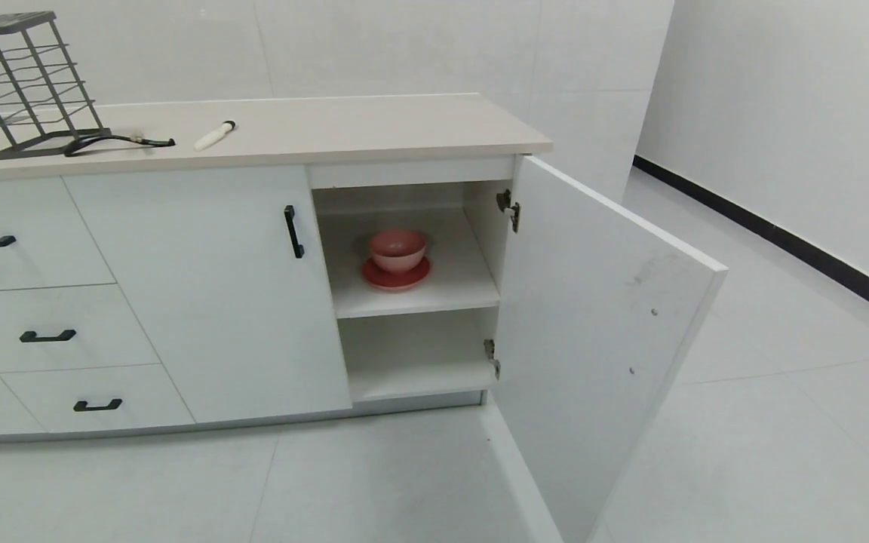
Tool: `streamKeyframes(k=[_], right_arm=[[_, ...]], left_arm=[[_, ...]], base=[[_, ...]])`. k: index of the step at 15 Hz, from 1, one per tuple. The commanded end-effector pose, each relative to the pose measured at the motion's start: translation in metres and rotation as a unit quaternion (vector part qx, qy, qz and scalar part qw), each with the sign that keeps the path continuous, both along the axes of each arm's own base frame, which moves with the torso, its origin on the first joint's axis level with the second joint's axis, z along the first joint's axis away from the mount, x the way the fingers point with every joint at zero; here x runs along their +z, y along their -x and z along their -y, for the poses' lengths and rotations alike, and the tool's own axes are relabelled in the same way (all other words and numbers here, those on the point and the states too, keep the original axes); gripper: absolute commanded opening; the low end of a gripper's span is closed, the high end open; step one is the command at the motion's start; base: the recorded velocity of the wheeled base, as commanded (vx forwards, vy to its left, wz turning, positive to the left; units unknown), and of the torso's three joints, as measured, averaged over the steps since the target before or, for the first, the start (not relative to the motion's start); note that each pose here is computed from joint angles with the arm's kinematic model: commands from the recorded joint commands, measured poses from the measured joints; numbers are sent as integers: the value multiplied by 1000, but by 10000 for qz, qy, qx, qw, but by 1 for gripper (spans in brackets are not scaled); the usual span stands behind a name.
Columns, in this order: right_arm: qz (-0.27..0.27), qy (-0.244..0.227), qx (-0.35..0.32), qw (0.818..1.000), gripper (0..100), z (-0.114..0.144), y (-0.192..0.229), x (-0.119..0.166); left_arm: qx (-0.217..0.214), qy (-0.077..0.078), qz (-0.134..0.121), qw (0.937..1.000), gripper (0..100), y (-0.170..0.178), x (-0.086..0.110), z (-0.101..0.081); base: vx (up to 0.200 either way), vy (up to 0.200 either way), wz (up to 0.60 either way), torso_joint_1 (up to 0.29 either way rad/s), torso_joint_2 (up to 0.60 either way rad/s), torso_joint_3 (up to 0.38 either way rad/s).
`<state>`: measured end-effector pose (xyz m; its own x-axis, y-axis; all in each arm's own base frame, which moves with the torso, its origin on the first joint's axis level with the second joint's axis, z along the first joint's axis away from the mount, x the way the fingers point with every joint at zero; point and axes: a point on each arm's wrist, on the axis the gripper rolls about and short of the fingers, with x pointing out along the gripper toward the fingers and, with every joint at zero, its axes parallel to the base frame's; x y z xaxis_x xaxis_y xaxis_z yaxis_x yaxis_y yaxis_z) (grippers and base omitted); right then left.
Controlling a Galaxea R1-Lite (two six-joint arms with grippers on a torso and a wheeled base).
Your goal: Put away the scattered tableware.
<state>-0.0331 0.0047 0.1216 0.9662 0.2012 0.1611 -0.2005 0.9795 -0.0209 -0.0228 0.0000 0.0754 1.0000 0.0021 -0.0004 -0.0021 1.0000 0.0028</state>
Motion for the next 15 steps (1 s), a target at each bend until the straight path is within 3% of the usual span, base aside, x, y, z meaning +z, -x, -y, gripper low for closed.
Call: streamKeyframes(k=[1,4,7,12,15], right_arm=[[-491,276,416,9975,0,-2,-38,59],[-736,559,1046,9902,0,-9,-125,79],[-1172,559,1151,9848,0,-13,-203,54],[-1105,709,1109,9851,0,3,-271,9],[-869,959,1922,9728,0,0,-289,-11]], left_arm=[[12,-2,2,10000,100,0,0,0],[12,-9,2,10000,100,0,0,0],[5,-9,2,10000,100,0,0,0],[5,-2,2,10000,100,0,0,0],[-3,-9,10,10000,100,0,0,0]], base=[[0,0,0,0,0,0],[0,0,0,0,0,0],[0,0,0,0,0,0],[0,0,0,0,0,0],[0,0,0,0,0,0]])
